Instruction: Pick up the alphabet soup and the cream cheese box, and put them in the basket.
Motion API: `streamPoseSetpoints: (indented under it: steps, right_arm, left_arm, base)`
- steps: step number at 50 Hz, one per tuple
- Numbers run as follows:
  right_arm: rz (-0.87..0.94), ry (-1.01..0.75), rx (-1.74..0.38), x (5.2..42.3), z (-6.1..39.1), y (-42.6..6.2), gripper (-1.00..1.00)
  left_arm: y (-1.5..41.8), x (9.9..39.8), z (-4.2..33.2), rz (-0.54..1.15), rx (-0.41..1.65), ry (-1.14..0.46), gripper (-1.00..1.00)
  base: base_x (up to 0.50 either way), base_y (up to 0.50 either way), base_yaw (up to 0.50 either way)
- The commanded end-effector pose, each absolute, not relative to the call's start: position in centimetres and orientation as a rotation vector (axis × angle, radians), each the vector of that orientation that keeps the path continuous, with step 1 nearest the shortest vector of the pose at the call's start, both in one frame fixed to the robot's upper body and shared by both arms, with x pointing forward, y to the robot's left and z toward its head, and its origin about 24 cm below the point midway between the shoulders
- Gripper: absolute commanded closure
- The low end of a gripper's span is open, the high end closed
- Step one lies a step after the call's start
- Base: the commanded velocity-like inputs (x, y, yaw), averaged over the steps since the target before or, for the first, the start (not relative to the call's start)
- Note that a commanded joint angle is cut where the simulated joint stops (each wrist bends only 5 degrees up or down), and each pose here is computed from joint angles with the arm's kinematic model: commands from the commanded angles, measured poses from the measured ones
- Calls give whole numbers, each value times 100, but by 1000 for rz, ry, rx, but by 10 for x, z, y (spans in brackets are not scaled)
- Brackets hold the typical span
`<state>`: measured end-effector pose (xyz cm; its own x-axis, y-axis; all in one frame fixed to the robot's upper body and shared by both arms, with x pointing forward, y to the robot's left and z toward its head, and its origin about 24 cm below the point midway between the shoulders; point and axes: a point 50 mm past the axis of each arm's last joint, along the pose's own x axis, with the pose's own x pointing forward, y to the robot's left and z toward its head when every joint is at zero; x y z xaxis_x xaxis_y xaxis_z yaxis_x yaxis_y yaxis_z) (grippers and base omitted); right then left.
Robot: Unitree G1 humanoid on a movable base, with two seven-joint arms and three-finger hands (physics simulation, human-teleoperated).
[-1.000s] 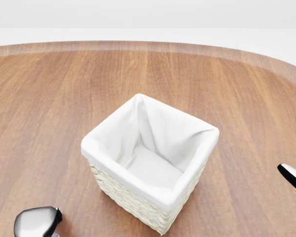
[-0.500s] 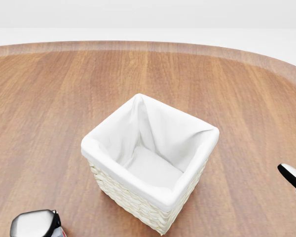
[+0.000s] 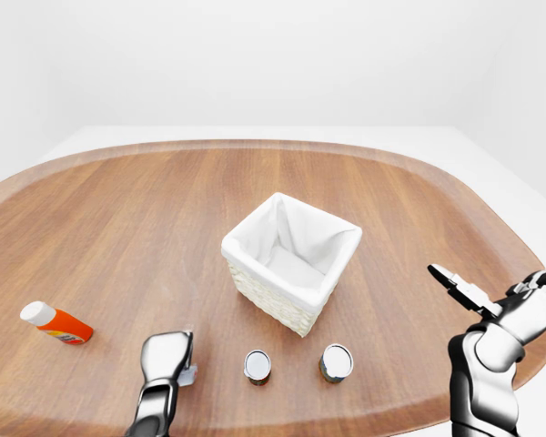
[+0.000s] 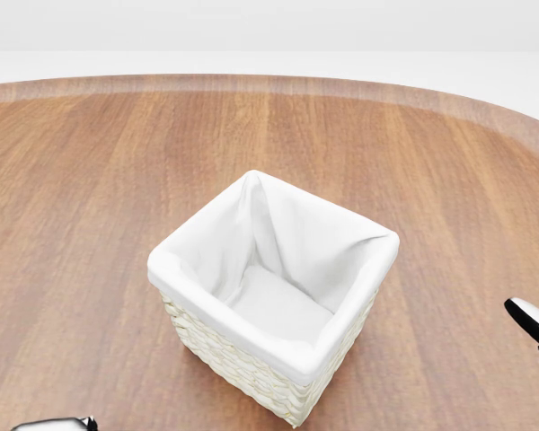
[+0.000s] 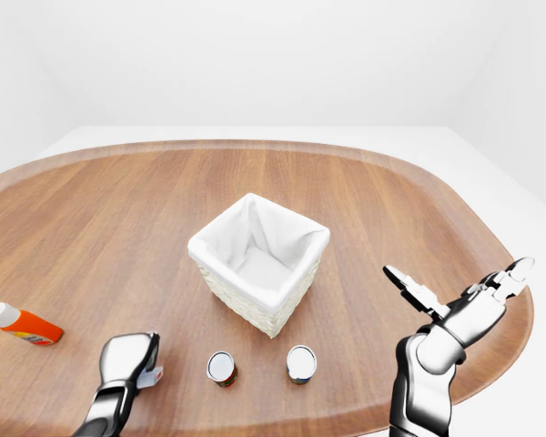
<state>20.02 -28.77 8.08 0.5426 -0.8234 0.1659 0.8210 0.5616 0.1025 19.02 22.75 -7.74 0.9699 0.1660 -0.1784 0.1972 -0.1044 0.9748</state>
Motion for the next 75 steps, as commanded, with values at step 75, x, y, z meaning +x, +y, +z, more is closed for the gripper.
streamPoseSetpoints:
  steps: [75]
  right_arm:
    - [-975, -198, 10, 201, 80, -288, -100]
  left_arm:
    - [129, 248, 114, 261, 1790, -276, 100]
  base:
    - [0, 0, 0]
